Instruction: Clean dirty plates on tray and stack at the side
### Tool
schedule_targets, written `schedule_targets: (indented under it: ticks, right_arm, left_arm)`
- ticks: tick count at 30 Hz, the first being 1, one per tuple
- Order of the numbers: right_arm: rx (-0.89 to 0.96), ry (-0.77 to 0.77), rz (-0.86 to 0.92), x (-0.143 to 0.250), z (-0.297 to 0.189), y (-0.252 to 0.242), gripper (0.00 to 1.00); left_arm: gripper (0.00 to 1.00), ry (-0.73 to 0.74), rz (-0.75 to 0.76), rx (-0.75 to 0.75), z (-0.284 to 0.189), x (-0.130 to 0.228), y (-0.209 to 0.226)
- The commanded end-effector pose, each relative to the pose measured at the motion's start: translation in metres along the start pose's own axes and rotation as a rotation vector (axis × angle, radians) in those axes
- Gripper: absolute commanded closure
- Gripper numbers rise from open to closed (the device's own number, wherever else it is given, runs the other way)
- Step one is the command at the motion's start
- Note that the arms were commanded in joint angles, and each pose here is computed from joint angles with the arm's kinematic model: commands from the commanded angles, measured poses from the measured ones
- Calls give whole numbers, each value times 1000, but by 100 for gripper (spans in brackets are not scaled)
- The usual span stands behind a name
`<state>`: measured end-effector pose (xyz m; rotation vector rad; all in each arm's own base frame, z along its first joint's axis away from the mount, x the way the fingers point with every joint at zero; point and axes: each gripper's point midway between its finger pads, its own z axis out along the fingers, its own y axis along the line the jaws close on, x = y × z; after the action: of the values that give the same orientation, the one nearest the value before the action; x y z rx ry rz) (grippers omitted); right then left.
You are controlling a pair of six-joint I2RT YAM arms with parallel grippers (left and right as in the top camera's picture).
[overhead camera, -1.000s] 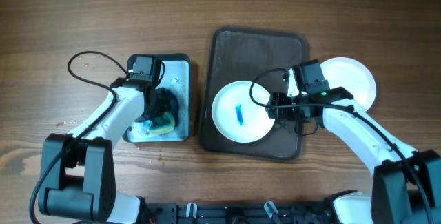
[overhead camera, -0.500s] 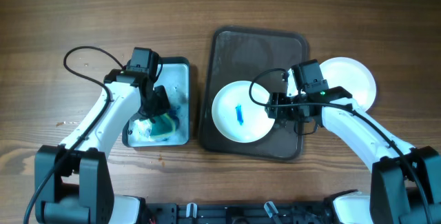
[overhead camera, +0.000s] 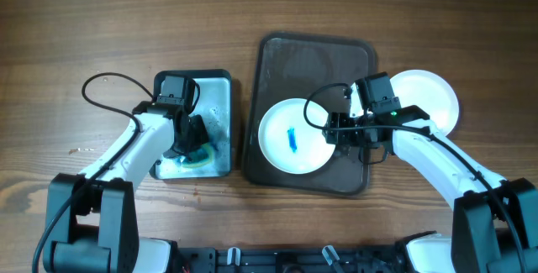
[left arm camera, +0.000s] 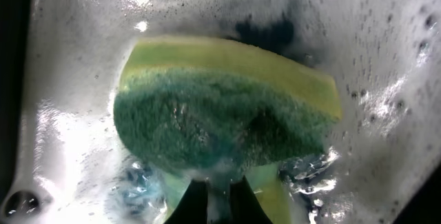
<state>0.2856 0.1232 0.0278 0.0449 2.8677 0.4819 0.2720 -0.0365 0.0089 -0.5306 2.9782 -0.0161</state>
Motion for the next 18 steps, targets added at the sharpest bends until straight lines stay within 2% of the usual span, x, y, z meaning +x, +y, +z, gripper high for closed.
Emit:
schedule_targets:
  ticks: [1, 3, 7, 11, 14, 17, 18]
  right_arm:
    - [-9, 11, -51, 1, 3, 0, 21]
    - [-9, 11, -50, 1, 3, 0, 23]
    - [-16, -14, -54, -5, 3, 2, 35]
    - [-19, -20, -60, -8, 8, 2, 36]
    - [-14, -3, -56, -6, 15, 0, 47]
    - [-9, 26, -50, -2, 26, -3, 52]
    - [-3, 43, -46, 1, 31, -6, 60]
  left_arm:
    - [96, 15, 60, 10, -15, -7, -6]
    - [96, 10, 68, 12, -30, -15, -10]
    - [96, -20, 88, 28, -68, -33, -20]
    - [96, -50, 107, 49, -96, -40, -29]
    - [96, -85, 147, 87, -116, -39, -46]
    - [96, -104, 198, 181, -129, -32, -72]
    - [96, -108, 220, 222, -132, -29, -84]
